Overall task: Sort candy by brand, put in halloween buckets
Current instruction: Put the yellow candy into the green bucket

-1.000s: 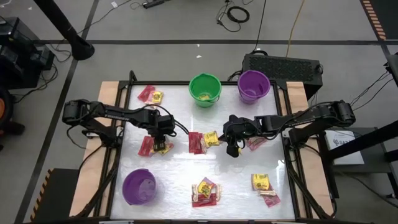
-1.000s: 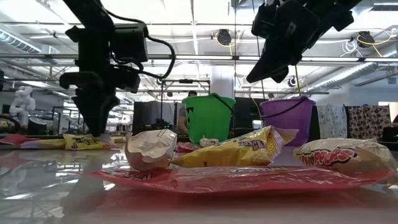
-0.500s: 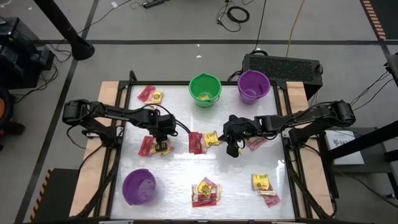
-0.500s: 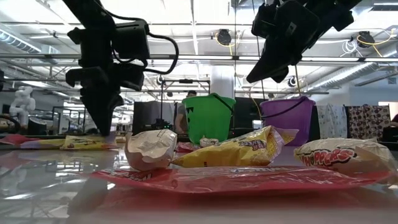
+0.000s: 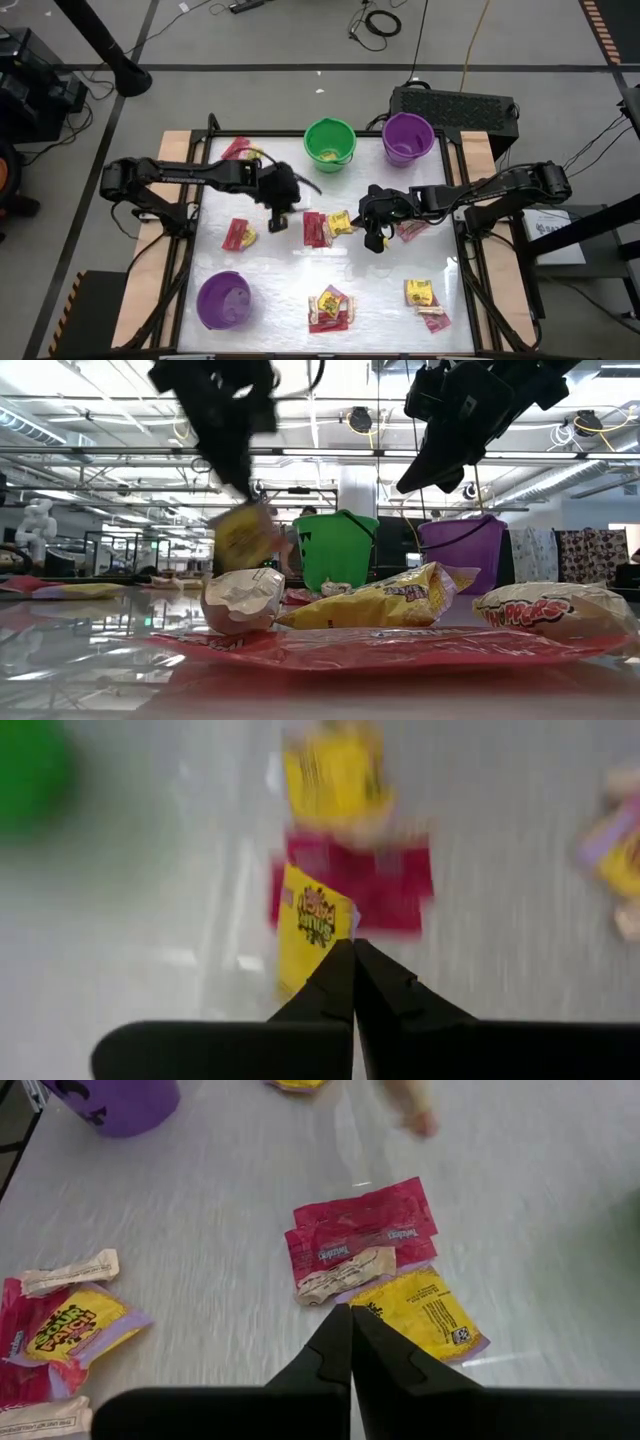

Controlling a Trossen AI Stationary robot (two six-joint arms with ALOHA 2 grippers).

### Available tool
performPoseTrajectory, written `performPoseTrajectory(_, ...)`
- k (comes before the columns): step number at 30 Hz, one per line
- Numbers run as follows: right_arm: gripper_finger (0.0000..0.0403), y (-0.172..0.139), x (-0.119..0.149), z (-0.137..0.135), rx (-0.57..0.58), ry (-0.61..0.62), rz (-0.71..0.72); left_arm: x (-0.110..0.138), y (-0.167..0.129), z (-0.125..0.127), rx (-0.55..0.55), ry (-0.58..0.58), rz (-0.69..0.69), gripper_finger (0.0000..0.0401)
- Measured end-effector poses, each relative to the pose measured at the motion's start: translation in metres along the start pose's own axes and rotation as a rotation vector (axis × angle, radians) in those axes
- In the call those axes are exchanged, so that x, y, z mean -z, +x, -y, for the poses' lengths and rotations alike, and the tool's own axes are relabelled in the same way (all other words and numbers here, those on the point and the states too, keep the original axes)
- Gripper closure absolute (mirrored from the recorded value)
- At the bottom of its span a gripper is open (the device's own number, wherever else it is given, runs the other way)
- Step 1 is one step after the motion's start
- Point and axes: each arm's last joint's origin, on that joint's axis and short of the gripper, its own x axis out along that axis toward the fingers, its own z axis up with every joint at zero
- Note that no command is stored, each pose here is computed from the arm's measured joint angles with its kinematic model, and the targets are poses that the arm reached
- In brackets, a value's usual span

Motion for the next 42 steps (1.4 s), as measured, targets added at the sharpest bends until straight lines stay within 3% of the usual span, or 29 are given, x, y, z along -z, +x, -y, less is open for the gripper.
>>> performPoseTrajectory(7, 0.0403, 0.000, 0.000, 0.000, 0.000, 0.001, 0.000, -0.061, -0.054, -0.016, -0.265, 0.150, 0.286, 0.0400)
performPoseTrajectory(10, 0.0403, 0.000, 0.000, 0.000, 0.000, 0.001, 0.000, -0.073, -0.069, -0.031, -0.455, 0.205, 0.366, 0.0400)
performPoseTrajectory(13, 0.0403, 0.000, 0.000, 0.000, 0.000, 0.001, 0.000, -0.079, -0.073, -0.050, -0.540, 0.218, 0.413, 0.0400)
performPoseTrajectory(18, 0.0403, 0.000, 0.000, 0.000, 0.000, 0.001, 0.001, -0.078, -0.059, -0.083, -0.549, 0.172, 0.387, 0.0401)
performPoseTrajectory(24, 0.0403, 0.000, 0.000, 0.000, 0.000, -0.001, 0.000, -0.076, -0.019, -0.107, -0.471, 0.152, 0.320, 0.0401)
performPoseTrajectory(29, 0.0403, 0.000, 0.000, 0.000, 0.000, -0.001, -0.001, -0.076, 0.005, -0.117, -0.565, 0.127, 0.273, 0.0380)
performPoseTrajectory(37, 0.0403, 0.000, 0.000, 0.000, 0.001, 0.000, -0.002, -0.077, 0.001, -0.116, -0.588, 0.124, 0.282, 0.0289)
performPoseTrajectory(42, 0.0403, 0.000, 0.000, 0.000, 0.002, -0.002, -0.005, -0.077, -0.031, -0.100, -0.568, 0.106, 0.248, 0.0251)
